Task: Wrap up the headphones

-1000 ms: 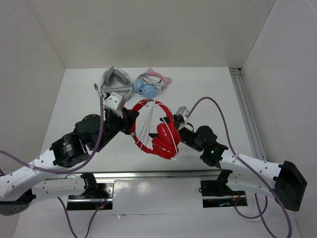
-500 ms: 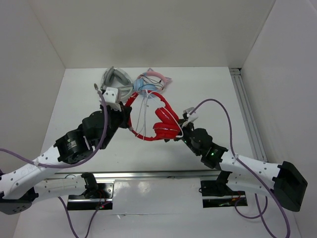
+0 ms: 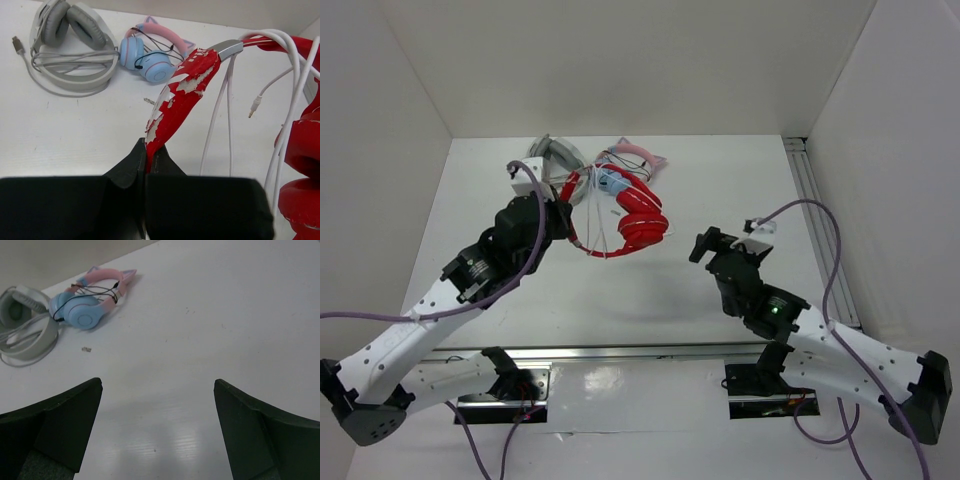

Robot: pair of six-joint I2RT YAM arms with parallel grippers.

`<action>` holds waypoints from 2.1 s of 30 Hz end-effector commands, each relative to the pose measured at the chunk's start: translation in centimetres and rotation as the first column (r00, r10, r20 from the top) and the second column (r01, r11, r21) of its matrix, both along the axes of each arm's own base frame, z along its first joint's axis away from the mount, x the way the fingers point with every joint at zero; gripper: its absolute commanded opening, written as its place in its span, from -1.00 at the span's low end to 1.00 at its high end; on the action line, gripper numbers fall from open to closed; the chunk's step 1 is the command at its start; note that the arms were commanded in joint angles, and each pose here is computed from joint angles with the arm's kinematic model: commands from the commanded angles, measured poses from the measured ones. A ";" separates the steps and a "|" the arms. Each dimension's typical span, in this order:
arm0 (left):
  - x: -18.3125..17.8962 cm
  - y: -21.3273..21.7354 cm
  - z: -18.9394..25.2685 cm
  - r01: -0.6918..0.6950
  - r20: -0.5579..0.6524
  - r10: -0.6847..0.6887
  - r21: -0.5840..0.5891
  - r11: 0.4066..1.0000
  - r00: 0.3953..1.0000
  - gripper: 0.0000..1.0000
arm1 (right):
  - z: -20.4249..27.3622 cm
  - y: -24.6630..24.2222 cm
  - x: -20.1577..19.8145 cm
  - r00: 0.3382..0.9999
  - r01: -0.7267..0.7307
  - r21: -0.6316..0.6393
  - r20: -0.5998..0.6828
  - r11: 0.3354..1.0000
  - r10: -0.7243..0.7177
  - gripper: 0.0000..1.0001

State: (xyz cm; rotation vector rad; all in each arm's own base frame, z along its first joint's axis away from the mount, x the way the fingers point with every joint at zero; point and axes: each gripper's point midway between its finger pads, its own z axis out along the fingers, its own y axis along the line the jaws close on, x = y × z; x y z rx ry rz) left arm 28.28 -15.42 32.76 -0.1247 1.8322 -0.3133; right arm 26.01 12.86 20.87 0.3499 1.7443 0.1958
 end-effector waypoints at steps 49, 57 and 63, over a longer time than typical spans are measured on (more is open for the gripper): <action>26.6 -22.5 -21.8 0.136 -0.313 -0.180 -0.157 0.978 0.932 -1.00 | 10.4 -5.1 -7.1 0.980 -0.189 0.190 0.097 0.964 0.173 1.00; 28.9 -23.8 -22.2 0.134 -0.309 -0.203 -0.230 0.964 0.929 -1.00 | 9.8 -4.1 -7.0 0.976 -0.215 0.181 0.079 0.960 0.204 1.00; 29.9 -23.5 -23.5 0.124 -0.308 -0.204 -0.262 0.957 0.929 -0.62 | 9.4 -3.8 -7.0 0.973 -0.231 0.178 0.070 0.957 0.222 1.00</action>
